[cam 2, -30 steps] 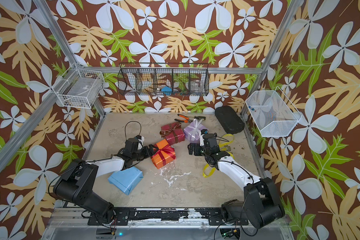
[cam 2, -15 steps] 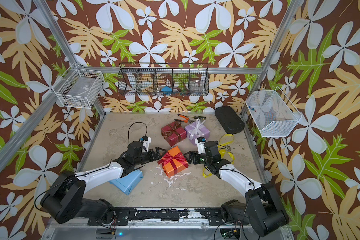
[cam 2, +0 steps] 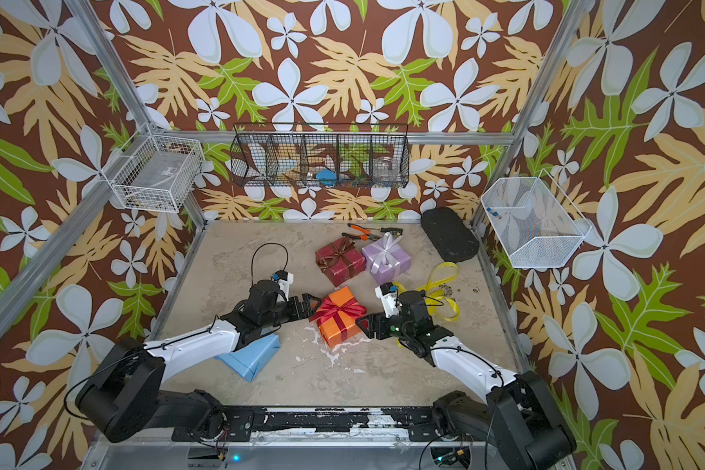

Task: Untie the ribbon bows on the gift boxes
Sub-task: Untie the ribbon from the gift box.

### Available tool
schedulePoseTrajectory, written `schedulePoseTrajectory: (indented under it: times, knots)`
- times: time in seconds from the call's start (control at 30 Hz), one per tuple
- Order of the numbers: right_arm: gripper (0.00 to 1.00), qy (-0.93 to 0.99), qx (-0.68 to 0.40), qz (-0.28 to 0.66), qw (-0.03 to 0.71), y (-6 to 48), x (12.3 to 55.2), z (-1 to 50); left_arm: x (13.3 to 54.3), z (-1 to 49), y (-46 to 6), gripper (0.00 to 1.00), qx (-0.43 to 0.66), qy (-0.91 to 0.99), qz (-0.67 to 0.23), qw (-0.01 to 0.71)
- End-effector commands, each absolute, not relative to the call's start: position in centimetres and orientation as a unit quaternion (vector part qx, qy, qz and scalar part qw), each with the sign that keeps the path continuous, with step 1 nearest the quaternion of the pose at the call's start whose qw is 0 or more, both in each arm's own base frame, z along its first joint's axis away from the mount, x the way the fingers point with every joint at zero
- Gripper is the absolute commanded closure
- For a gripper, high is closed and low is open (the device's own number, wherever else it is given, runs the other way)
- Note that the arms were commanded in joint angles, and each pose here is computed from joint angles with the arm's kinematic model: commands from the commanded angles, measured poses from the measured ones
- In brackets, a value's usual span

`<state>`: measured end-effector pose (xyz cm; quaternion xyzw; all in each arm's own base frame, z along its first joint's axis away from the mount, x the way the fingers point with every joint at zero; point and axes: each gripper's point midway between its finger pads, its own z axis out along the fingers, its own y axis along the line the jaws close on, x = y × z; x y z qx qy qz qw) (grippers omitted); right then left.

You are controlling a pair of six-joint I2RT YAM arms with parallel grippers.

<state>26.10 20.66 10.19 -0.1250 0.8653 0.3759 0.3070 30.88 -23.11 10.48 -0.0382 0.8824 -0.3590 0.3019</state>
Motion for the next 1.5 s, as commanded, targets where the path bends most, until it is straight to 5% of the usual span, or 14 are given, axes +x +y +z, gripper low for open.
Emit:
schedulePoseTrajectory:
  times: [0.0,0.33,0.53,0.8,1.37,1.4,1.47]
  knots:
    - [0.27,0.855,-0.138,0.379,0.326,21.4,26.9,10.6,30.9,11.0,-23.7,0.01,-0.029,0.873,-0.377,0.307]
    - [0.38,0.871,-0.13,0.371,0.293,21.6,26.4,8.9,29.8,9.9,-23.5,0.01,-0.028,0.876,-0.384,0.292]
    - [0.29,0.896,-0.113,0.347,0.253,20.6,25.4,7.6,29.4,9.3,-23.6,0.01,-0.029,0.877,-0.387,0.284]
    - [0.31,0.869,-0.123,0.418,0.235,22.2,23.7,8.8,29.6,9.7,-23.8,0.01,-0.028,0.874,-0.392,0.288]
    - [0.6,0.855,-0.127,0.437,0.249,23.0,24.5,9.9,28.8,9.0,-23.8,0.04,-0.019,0.87,-0.403,0.283]
    - [0.6,0.858,-0.123,0.433,0.249,22.8,24.6,9.7,28.8,9.1,-23.9,0.04,-0.017,0.868,-0.407,0.284]
    - [0.44,0.865,-0.119,0.421,0.246,22.5,24.6,9.1,28.7,9.4,-24.1,0.04,-0.015,0.864,-0.414,0.286]
